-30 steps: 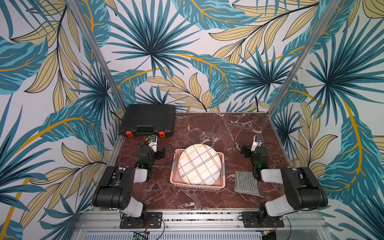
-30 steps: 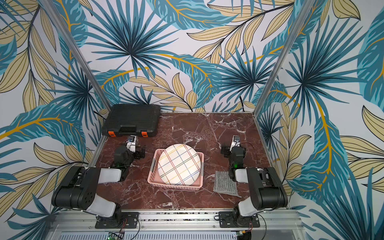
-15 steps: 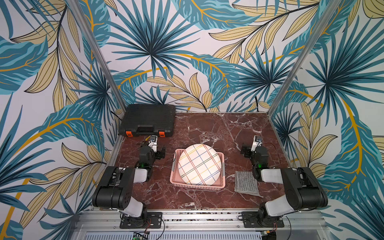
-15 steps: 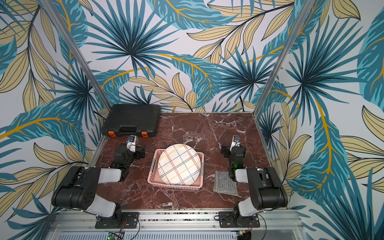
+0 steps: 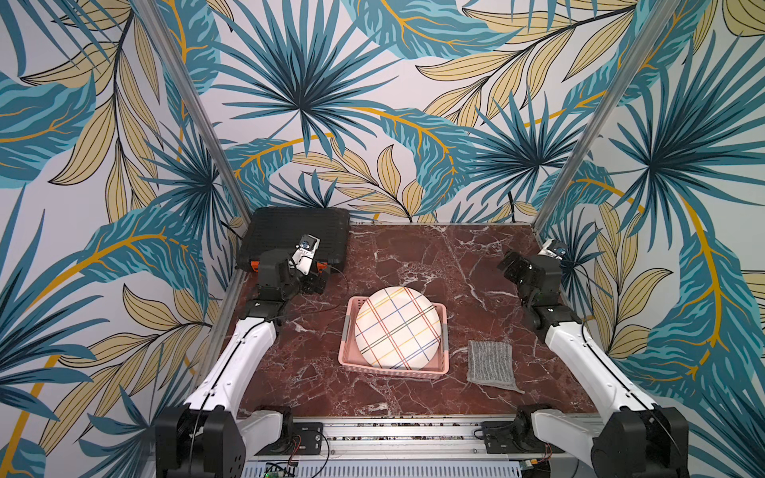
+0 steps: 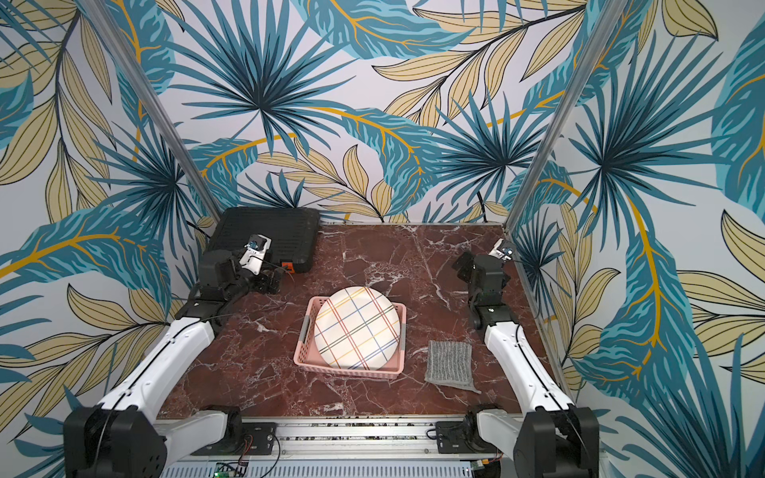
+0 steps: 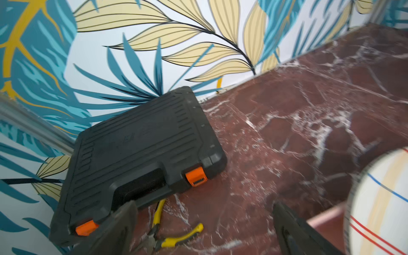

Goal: Wipe the wet plate dry
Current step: Pick up the plate from the bin.

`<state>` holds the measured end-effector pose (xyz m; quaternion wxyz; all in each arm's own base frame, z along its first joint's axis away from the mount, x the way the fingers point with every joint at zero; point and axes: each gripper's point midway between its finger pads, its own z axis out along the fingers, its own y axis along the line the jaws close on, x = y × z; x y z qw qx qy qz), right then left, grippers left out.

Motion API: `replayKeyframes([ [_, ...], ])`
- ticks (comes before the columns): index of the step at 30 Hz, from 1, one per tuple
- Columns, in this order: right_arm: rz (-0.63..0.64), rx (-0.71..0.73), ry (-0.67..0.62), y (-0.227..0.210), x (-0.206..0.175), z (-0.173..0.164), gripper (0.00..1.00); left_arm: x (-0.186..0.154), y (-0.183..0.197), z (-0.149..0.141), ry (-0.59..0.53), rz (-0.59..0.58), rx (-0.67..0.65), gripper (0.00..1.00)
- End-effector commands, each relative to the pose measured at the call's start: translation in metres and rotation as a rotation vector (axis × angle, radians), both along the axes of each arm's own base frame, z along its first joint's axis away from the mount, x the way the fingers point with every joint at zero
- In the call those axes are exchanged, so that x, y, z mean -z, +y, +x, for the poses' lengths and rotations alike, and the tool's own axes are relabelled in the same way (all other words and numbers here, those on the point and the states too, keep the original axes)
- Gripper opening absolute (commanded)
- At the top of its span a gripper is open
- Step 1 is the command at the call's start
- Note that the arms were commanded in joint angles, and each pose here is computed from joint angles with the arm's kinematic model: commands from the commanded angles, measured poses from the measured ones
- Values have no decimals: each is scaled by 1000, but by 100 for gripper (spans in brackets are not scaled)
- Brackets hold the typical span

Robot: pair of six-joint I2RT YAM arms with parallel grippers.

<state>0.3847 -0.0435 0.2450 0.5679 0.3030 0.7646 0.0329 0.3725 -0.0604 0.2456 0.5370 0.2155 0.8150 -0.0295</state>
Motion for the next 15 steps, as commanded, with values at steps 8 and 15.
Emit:
replayKeyframes([
  [8, 247, -534, 406, 153, 74, -56, 100, 93, -45, -125, 559, 17, 323, 100],
  [15, 132, -784, 495, 220, 89, -98, 90, 113, -71, -143, 644, 47, 465, 99],
])
